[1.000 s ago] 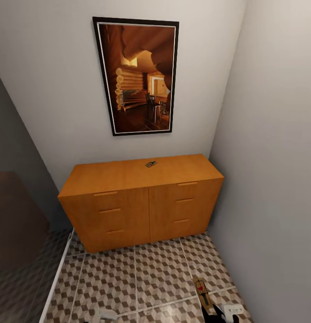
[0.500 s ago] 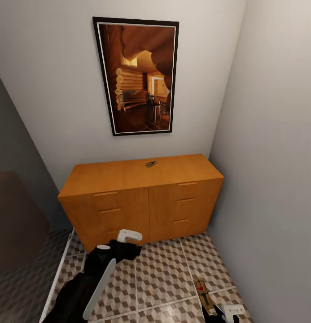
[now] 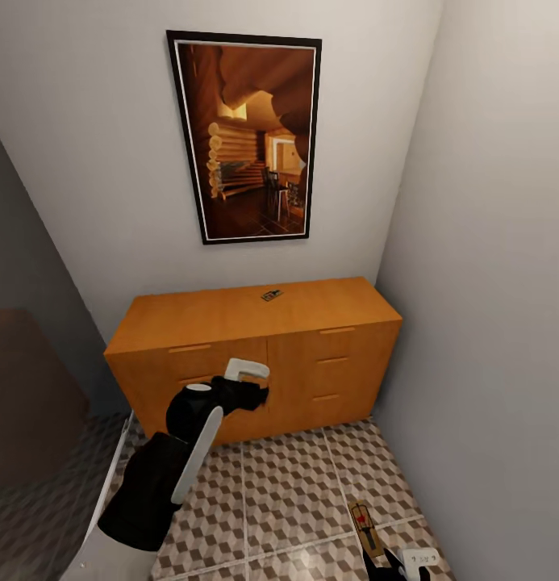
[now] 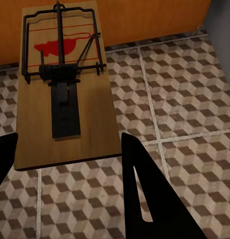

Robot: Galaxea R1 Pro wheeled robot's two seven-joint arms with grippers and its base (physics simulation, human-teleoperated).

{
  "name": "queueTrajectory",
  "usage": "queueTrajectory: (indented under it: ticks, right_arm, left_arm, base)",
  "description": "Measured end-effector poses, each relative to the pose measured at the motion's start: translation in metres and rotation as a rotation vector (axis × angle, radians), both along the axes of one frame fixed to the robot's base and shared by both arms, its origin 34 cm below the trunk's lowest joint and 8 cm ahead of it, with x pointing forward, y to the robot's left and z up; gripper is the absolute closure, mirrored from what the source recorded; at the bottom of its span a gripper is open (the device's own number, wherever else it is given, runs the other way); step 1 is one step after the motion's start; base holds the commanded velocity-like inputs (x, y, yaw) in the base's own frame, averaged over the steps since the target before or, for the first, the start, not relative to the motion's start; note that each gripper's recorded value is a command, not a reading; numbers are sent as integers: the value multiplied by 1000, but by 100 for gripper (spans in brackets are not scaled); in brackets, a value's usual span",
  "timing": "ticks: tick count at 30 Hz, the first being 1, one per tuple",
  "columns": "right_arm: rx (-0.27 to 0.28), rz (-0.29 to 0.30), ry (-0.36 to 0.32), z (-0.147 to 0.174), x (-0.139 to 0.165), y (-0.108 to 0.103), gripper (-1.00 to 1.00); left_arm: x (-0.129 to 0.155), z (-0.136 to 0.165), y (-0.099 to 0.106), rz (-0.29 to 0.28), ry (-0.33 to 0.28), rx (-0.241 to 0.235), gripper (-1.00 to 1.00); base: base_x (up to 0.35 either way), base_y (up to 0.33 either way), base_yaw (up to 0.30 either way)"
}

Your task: Take the four mousetraps from the cabinet in the bathroom and place them on the bathroom floor. Make sure all four end up on the same floor surface, and ensure that at least two of them are either under or directly next to the same bathroom sink.

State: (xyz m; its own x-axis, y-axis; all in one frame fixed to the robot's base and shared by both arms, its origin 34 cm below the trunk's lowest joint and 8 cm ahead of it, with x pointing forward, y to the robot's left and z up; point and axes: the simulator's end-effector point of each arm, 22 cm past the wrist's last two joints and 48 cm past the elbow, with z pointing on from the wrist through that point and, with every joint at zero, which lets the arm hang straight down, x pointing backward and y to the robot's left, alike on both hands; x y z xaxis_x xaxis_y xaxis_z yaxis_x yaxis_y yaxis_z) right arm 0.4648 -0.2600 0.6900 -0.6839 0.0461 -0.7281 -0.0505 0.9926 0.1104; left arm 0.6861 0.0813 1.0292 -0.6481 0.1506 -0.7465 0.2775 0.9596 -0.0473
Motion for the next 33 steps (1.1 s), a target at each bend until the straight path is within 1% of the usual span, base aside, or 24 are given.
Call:
queueTrajectory:
  ticks: [1,3,5,9,11,13,14,17,21,22,23,26,32,33]
  right_arm:
    - [0,0,0,0,0,0,100]
    - [0,0,0,0,0,0,100]
    - [0,0,1,0,0,0,100]
    - [0,0,0,0,0,0,100]
    - [0,0,1,0,0,0,100]
    - [0,0,1,0,0,0,100]
    - [0,0,1,0,0,0,100]
    - [0,0,2,0,-1,0,100]
    - [2,-1,21,-3,-4,0,100]
    - [2,0,28,-4,-5,0,100]
    - [2,0,29,-5,-5,0,100]
    - [3,0,31,-5,-5,0,100]
    - [3,0,33,-5,-5,0,100]
    - [3,0,33,-5,-5,0,100]
  left_arm:
    - [7,8,0,0,-15,1,-100]
    - [39,43,-1,0,-75,13,-100]
    - [57,61,1,2,-100,25,-100]
    - [89,89,2,8,-130,47,-100]
    - [102,100,4,13,-135,59,-100]
    - [121,110,12,32,-128,74,-100]
    - [128,112,16,42,-118,79,-100]
    - [137,109,24,59,-93,86,-100]
    - [141,93,31,71,-41,96,-100]
    - [140,83,33,70,-15,99,-100]
    - [139,82,33,68,-10,97,-100]
    - [138,79,28,42,-1,80,-100]
    - [137,76,36,6,14,48,-100]
    - [136,76,37,-28,20,19,-100]
  base:
    - [0,0,0]
    - [0,0,0]
    - [0,0,0]
    - [0,0,0]
    - [0,0,0]
    - [0,0,0]
    - [0,0,0]
    - [0,0,0]
    - [0,0,0]
    - [0,0,0]
    - [0,0,0]
    - [0,0,0]
    - [0,0,0]
    - [0,0,0]
